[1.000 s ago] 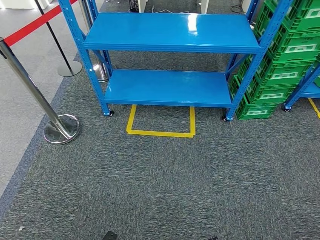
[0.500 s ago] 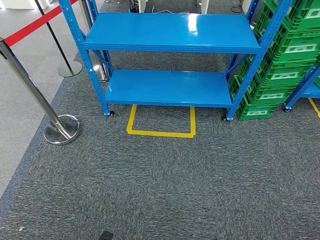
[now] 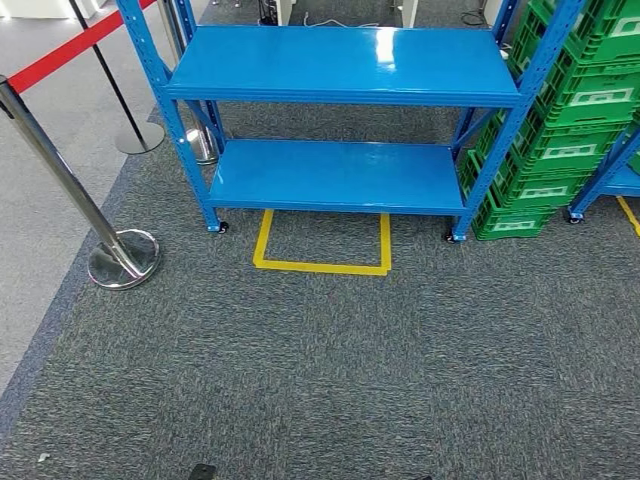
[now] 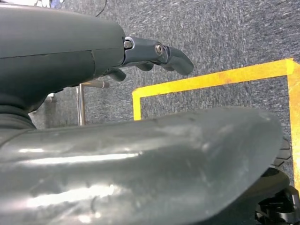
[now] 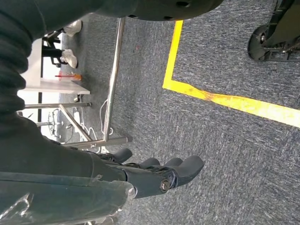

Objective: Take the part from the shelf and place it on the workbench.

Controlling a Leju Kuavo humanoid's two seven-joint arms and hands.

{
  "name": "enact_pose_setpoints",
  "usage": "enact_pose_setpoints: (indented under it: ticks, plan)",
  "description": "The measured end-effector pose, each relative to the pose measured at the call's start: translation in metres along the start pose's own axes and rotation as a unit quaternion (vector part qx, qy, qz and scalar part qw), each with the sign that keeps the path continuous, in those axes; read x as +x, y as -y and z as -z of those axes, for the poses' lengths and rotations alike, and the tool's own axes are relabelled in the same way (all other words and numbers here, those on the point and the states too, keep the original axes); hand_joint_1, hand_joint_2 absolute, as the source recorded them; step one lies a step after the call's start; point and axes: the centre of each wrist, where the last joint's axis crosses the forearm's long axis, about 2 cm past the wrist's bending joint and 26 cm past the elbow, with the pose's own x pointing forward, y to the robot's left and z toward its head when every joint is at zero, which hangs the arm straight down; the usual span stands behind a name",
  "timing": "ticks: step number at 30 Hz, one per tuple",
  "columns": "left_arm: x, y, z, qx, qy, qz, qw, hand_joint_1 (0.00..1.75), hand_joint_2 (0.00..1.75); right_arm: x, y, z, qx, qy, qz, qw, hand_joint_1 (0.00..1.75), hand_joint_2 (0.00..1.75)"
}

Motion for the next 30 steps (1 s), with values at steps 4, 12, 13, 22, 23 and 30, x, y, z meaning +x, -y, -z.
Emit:
enact_pose_setpoints:
  ticks: [4, 12, 13, 22, 23, 30]
  plan:
    - [-0.0001, -0.0005, 0.0001, 0.005, 0.004, -0.001, 1.0, 0.0, 0.0, 0.0001, 0.0002, 0.0, -0.009, -0.002, -0.008, 1.0, 0.0, 1.75]
    - [-0.0043, -0.0054, 0.0017, 0.015, 0.178, -0.024, 0.984, 0.0, 0.0, 0.0006, -0.0051, -0.0023, -0.058, 0.041, 0.003, 0.997, 0.0, 1.75]
    - [-0.0047, -0.0055, 0.0018, 0.014, 0.185, -0.03, 0.982, 0.0, 0.0, 0.0007, -0.0062, -0.0026, -0.056, 0.039, 0.008, 0.998, 0.0, 1.75]
    - [-0.0046, -0.0019, 0.0014, -0.028, 0.195, -0.124, 0.972, 0.0, 0.0, -0.0007, -0.0079, -0.0029, -0.053, 0.016, 0.035, 0.998, 0.0, 1.75]
    - [-0.0042, -0.0017, 0.0013, -0.026, 0.194, -0.133, 0.972, 0.0, 0.0, -0.0009, -0.0078, -0.0029, -0.054, 0.014, 0.036, 0.998, 0.0, 1.75]
    - [-0.0039, -0.001, 0.0013, -0.041, 0.201, -0.15, 0.967, 0.0, 1.31, -0.0015, -0.0077, -0.0028, -0.058, 0.011, 0.039, 0.997, 0.0, 1.75]
